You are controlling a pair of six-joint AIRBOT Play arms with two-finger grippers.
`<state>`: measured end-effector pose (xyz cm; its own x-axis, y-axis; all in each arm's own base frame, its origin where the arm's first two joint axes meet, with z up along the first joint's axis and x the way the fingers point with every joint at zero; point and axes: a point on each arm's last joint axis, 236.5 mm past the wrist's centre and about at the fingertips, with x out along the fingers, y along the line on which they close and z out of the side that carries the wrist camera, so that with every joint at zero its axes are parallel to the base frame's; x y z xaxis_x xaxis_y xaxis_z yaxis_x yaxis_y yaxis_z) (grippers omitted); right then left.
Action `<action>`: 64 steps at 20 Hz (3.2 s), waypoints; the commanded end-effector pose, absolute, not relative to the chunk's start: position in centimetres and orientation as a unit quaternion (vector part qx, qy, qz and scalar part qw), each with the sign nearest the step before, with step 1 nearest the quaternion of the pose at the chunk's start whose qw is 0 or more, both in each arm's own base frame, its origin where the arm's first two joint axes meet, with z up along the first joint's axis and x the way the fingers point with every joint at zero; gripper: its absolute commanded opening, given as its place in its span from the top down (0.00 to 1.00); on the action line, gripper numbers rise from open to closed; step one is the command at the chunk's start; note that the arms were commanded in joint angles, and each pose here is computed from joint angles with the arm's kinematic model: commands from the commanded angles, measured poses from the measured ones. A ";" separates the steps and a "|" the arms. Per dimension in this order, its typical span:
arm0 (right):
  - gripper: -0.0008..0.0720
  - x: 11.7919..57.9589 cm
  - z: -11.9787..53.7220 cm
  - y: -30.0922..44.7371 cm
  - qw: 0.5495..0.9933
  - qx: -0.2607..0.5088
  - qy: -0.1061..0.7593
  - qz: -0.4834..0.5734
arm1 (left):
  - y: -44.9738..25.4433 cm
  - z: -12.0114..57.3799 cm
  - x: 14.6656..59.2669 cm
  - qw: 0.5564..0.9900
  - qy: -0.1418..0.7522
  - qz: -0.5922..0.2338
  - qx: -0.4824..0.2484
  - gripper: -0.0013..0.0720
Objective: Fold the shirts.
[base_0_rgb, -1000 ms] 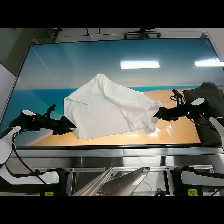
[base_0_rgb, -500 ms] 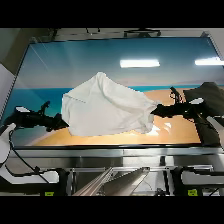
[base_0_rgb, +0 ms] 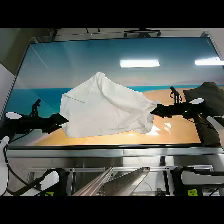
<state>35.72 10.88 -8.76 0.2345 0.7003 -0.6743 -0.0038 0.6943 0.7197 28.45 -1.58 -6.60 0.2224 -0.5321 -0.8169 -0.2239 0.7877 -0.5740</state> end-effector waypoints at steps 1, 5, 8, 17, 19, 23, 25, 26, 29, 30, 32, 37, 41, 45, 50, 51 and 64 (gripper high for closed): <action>0.96 35.7 -8.7 11.0 0.723 0.307 0.568 0.245 | -1.0 -7.7 27.6 0.735 0.599 -0.078 -0.308 0.02; 0.96 35.6 -8.6 11.1 0.721 0.307 0.569 0.248 | -0.2 -9.5 25.6 0.718 0.605 -0.048 -0.342 0.02; 0.96 35.6 -8.6 11.1 0.721 0.308 0.569 0.248 | 0.6 -9.9 25.9 0.723 0.597 -0.032 -0.346 0.02; 0.96 35.0 -7.9 11.6 0.711 0.309 0.573 0.264 | -6.9 -11.1 27.4 0.649 0.676 -0.161 -0.310 0.96; 0.96 34.8 -6.2 12.0 0.716 0.305 0.563 0.279 | -7.8 -8.8 28.2 0.645 0.675 -0.194 -0.300 0.96; 0.96 35.8 4.3 13.2 0.765 0.279 0.469 0.342 | -9.3 2.2 31.5 0.712 0.592 -0.261 -0.272 0.96; 0.96 36.4 14.1 13.9 0.813 0.255 0.361 0.379 | -10.8 11.5 32.2 0.767 0.500 -0.316 -0.249 0.96; 0.96 36.3 20.4 13.7 0.841 0.242 0.286 0.389 | -11.3 16.8 32.1 0.799 0.441 -0.338 -0.230 0.96; 0.96 32.3 36.7 11.8 0.916 0.151 0.078 0.364 | -11.1 31.5 30.3 0.885 0.251 -0.349 -0.181 0.96; 0.96 30.2 41.2 11.3 0.932 0.119 0.016 0.343 | -10.7 35.7 29.2 0.905 0.190 -0.343 -0.167 0.96; 0.96 25.6 48.5 9.9 0.953 0.061 -0.099 0.279 | -10.0 43.4 26.5 0.932 0.070 -0.322 -0.150 0.96; 0.96 24.0 50.2 9.4 0.959 0.043 -0.124 0.252 | -8.5 47.5 25.3 0.943 0.018 -0.304 -0.135 0.96; 0.96 31.7 42.7 9.3 0.946 0.100 0.014 0.309 | -10.3 36.4 32.1 0.879 0.188 -0.381 -0.217 0.96; 0.96 42.4 28.9 10.2 0.920 0.129 0.186 0.321 | -11.9 16.6 40.3 0.837 0.393 -0.314 -0.213 0.96; 0.96 54.6 8.7 9.8 0.903 0.171 0.320 0.229 | -9.4 0.6 50.1 0.814 0.478 -0.240 -0.229 0.96; 0.96 56.0 5.5 9.3 0.902 0.187 0.333 0.203 | -9.2 -1.1 51.9 0.811 0.482 -0.240 -0.229 0.96; 0.50 53.5 3.8 1.9 0.852 0.299 0.381 0.199 | -5.3 -0.1 53.2 0.742 0.580 -0.262 -0.212 0.18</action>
